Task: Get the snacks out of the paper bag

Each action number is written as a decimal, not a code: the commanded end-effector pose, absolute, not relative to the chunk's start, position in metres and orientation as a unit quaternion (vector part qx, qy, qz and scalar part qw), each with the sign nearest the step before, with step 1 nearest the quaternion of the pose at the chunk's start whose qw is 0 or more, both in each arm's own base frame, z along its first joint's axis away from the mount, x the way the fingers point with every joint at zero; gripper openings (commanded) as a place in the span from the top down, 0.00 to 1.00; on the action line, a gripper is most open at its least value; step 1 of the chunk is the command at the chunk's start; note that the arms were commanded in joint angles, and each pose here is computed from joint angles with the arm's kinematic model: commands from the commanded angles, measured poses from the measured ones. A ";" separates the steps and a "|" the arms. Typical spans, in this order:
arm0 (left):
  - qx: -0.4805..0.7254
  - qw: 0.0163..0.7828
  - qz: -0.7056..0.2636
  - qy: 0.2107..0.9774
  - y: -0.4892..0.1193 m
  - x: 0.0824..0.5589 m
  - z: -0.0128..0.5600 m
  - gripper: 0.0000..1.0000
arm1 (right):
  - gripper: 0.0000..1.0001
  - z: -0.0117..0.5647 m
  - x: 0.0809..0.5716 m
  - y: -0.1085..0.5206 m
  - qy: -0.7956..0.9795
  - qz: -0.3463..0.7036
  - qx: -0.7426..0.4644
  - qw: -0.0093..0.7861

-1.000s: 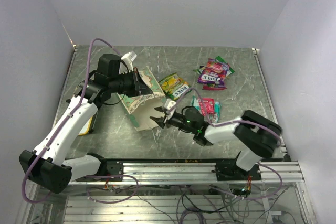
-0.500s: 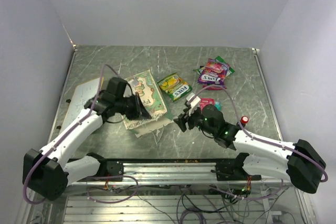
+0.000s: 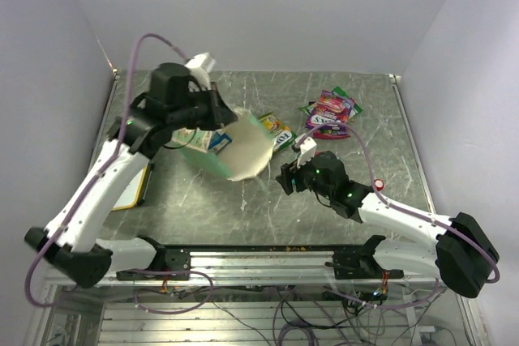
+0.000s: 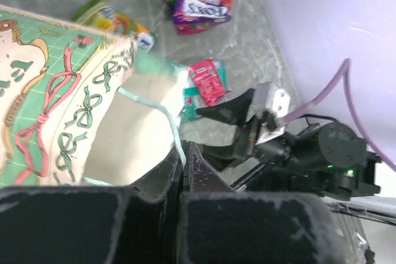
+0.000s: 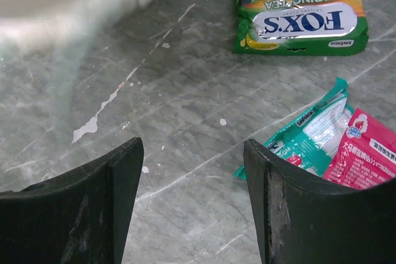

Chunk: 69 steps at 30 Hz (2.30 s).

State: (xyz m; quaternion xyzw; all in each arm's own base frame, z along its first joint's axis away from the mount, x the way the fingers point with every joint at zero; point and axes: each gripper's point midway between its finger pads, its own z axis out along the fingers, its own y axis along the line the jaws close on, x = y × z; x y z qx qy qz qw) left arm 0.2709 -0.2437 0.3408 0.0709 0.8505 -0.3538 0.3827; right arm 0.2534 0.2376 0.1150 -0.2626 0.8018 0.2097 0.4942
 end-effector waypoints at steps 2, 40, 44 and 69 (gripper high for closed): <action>0.071 0.223 -0.383 0.893 -0.267 0.222 0.224 0.93 | 0.35 0.126 0.252 0.236 0.799 0.226 -0.241 0.503; 0.047 0.284 -0.335 0.897 -0.237 0.224 0.256 0.93 | 0.67 0.144 0.226 0.379 0.428 0.169 -0.582 0.671; 0.055 0.285 -0.339 0.895 -0.240 0.226 0.266 0.93 | 0.68 0.136 0.246 0.403 0.441 0.164 -0.541 0.697; 0.157 0.286 -0.406 0.854 -0.262 0.211 0.311 0.93 | 0.61 0.080 0.338 0.444 0.540 0.155 -0.362 0.744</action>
